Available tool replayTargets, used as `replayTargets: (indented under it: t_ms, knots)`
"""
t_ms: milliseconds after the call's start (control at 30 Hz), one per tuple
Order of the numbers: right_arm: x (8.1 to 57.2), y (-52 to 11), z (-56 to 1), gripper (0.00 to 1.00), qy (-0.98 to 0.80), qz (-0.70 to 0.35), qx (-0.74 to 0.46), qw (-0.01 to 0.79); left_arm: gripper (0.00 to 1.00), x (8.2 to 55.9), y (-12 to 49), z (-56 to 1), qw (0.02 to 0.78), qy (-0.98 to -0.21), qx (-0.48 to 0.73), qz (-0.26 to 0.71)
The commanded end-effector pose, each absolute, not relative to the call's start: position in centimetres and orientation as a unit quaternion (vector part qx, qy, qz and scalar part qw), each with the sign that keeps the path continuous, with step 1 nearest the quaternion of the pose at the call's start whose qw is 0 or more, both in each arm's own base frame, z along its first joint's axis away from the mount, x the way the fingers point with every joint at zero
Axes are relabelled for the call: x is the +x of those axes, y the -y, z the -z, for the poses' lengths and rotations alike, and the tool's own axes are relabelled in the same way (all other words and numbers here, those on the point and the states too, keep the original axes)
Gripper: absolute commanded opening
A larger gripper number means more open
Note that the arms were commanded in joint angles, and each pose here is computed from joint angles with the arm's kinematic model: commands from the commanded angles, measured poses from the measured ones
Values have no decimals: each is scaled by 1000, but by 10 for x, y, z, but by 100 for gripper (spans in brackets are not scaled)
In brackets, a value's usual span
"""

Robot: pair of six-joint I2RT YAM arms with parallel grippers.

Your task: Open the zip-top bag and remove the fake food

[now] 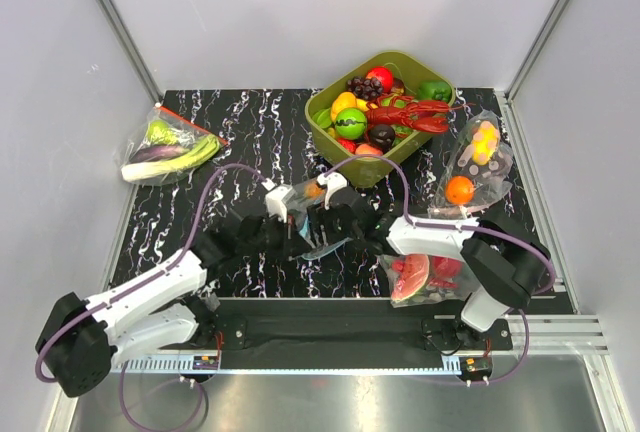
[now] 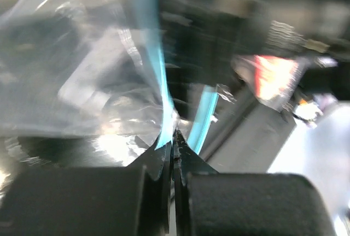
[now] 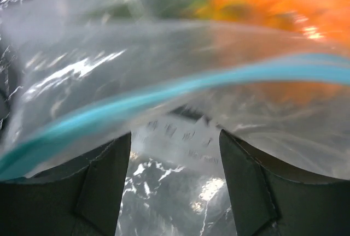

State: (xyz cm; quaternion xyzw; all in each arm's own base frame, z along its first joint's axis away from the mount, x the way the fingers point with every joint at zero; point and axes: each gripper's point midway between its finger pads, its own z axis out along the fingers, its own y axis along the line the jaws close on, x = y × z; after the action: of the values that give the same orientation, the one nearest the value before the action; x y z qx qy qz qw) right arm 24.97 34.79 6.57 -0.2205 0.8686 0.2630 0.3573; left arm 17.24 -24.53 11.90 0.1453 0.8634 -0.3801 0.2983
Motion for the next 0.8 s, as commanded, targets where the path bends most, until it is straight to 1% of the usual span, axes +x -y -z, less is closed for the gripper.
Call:
replayTargets:
  t_ms: [0, 100, 133, 167, 200, 233, 267, 300, 400, 467, 500, 567, 633, 700, 767]
  knots:
    - [275, -345, -92, 73, -852, -266, -147, 426, 0, 150, 281, -153, 286, -808, 213, 470]
    - [278, -336, -96, 73, -850, -260, -120, 443, 1, 136, 291, -152, 262, -798, 248, 482]
    - [278, -333, -98, 73, -850, -258, -113, 446, 14, 137, 290, -153, 270, -796, 255, 478]
    - [278, -329, -97, 73, -851, -254, -108, 447, 23, 139, 289, -155, 278, -796, 258, 472]
    - [278, -326, -97, 74, -852, -248, -105, 448, 35, 141, 286, -164, 292, -794, 259, 465]
    - [278, -324, -98, 74, -852, -246, -103, 449, 42, 145, 283, -168, 309, -791, 267, 456]
    - [277, -321, -97, 74, -855, -241, -102, 447, 56, 153, 279, -174, 332, -792, 261, 440]
    - [277, -318, -97, 74, -856, -236, -98, 448, 63, 157, 276, -183, 349, -791, 258, 431]
    - [274, -313, -94, 74, -861, -230, -93, 444, 77, 172, 263, -212, 416, -776, 245, 405]
    - [274, -312, -92, 74, -862, -230, -88, 443, 82, 182, 253, -226, 457, -770, 222, 385]
    - [274, -312, -92, 74, -863, -231, -87, 441, 86, 188, 246, -230, 475, -769, 204, 376]
    - [273, -312, -91, 74, -863, -234, -86, 439, 89, 208, 228, -221, 500, -789, 147, 324]
    - [272, -312, -89, 74, -864, -236, -85, 437, 89, 222, 210, -195, 490, -825, 108, 259]
    - [271, -312, -90, 74, -864, -237, -84, 436, 88, 227, 206, -171, 465, -851, 101, 221]
    - [270, -313, -91, 74, -863, -240, -85, 437, 88, 229, 206, -160, 455, -860, 92, 213]
